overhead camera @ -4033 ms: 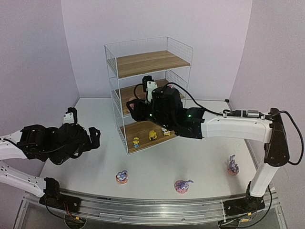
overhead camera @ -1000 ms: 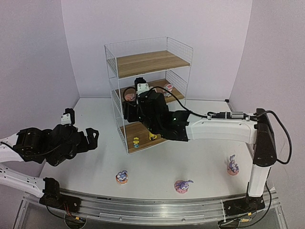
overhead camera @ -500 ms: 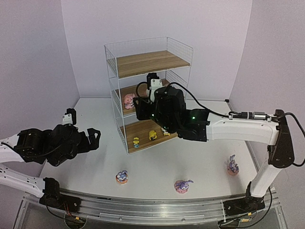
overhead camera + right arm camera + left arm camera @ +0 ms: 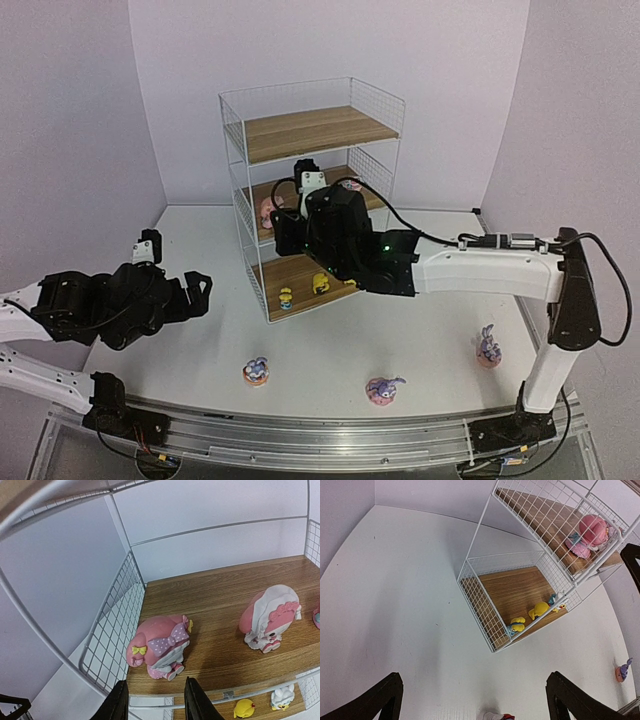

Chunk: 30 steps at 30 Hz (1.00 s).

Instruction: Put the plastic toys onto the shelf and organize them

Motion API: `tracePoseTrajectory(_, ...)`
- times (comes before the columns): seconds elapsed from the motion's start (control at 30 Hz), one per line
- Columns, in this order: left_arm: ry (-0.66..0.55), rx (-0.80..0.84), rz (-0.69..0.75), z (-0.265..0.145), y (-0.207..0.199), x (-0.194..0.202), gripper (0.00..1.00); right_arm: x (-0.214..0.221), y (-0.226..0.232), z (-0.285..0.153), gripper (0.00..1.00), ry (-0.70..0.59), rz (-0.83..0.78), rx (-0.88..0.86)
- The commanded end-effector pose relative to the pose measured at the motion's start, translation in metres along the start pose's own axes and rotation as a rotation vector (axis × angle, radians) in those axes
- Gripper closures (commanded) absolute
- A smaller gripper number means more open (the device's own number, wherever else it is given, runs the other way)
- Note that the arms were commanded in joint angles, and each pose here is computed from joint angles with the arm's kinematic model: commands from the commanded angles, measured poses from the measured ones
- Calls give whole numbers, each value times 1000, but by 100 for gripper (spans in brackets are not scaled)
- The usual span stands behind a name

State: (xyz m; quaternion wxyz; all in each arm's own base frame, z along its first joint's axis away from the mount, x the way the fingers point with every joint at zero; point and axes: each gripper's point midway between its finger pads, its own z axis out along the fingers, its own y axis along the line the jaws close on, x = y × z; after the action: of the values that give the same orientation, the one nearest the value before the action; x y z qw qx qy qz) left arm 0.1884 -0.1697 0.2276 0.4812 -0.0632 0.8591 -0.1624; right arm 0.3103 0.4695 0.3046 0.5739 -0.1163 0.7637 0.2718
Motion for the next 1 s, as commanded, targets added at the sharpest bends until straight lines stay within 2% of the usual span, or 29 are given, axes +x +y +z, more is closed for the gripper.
tracePoseTrajectory(0.0, -11, 19, -29, -2, -1, -2, 0, -9, 7, 8, 66, -34, 3, 16)
tracePoseTrajectory(0.6, -17, 16, -34, -4, 4, -4, 0, -6, 6, 27, 66, -71, -11, 72)
tracePoseTrajectory(0.97, -22, 25, -36, -4, 3, -4, 0, -6, 1, 33, 66, -112, 38, 105)
